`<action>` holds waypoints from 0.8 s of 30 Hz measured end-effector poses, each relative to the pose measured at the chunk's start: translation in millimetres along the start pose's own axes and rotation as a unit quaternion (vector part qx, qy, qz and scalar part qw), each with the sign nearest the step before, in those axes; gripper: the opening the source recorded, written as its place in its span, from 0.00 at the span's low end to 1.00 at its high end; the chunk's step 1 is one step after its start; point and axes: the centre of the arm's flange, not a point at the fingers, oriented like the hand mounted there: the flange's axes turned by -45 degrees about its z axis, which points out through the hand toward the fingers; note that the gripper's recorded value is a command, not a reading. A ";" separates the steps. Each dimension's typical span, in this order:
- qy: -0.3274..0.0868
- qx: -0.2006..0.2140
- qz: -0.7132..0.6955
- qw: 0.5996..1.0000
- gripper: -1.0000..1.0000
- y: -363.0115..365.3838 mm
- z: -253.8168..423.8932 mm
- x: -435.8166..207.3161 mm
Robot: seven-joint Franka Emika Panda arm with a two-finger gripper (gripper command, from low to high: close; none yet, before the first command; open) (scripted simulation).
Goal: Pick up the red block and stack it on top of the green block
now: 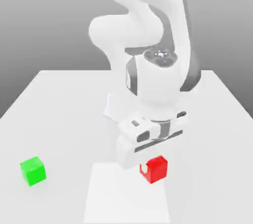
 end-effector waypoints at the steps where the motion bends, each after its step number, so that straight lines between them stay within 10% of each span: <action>1: 0.000 0.000 0.036 0.999 0.00 16.0 -2.5 -4.1; 10: 0.000 0.000 0.366 0.931 0.00 149.4 -19.2 -67.0; 19: 0.001 0.001 0.649 0.761 0.00 253.7 -31.5 -175.4; 24: 0.001 0.000 0.655 0.755 0.00 253.7 19.9 -171.6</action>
